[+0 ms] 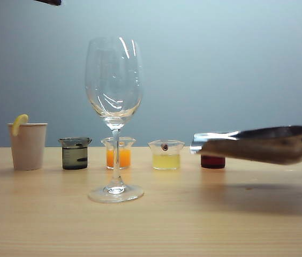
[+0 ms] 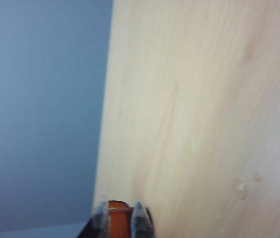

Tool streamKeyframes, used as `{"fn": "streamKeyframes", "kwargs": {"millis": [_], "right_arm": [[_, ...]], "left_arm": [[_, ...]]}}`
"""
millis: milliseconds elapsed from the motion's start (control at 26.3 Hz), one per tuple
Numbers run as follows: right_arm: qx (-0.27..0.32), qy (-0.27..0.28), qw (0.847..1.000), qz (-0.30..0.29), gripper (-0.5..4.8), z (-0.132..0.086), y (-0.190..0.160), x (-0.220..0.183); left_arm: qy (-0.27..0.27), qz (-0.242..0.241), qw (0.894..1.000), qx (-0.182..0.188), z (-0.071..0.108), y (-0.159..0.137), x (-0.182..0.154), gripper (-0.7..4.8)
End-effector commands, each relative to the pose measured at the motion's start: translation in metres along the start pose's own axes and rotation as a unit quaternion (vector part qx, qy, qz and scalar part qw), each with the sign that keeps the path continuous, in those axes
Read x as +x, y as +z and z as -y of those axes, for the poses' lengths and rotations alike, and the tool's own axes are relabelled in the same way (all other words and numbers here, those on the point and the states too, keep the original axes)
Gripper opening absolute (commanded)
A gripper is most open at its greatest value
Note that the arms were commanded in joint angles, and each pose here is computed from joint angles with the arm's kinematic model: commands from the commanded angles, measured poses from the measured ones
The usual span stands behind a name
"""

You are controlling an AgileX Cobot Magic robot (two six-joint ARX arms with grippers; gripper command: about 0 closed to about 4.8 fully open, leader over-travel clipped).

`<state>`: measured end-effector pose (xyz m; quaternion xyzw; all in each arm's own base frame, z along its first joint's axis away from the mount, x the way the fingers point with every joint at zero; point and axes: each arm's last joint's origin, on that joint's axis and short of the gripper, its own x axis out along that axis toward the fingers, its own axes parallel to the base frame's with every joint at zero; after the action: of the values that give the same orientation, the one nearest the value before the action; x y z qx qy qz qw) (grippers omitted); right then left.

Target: Pick up the ice scoop on the desk filled with ice cubes, pour the ice into the goblet, and finally put the scoop back on the table.

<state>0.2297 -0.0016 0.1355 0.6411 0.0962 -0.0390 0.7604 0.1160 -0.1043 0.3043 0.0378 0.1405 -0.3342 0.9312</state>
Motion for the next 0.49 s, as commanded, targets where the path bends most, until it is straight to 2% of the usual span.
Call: {"fn": "streamKeyframes", "kwargs": {"millis": [38, 190, 494], "right_arm": [[0.023, 0.046, 0.999, -0.003, -0.09, -0.011, 0.002, 0.001], [0.023, 0.062, 0.998, -0.009, -0.09, -0.024, 0.004, 0.009], [0.021, 0.030, 0.998, -0.046, -0.09, -0.080, 0.014, 0.034]], "left_arm": [[0.000, 0.009, 1.000, 0.002, 0.000, 0.003, -0.001, -0.05], [0.000, 0.009, 1.000, 0.002, 0.000, 0.003, -0.001, -0.05], [-0.003, 0.009, 1.000, 0.002, 0.000, 0.003, -0.002, -0.05]]}}
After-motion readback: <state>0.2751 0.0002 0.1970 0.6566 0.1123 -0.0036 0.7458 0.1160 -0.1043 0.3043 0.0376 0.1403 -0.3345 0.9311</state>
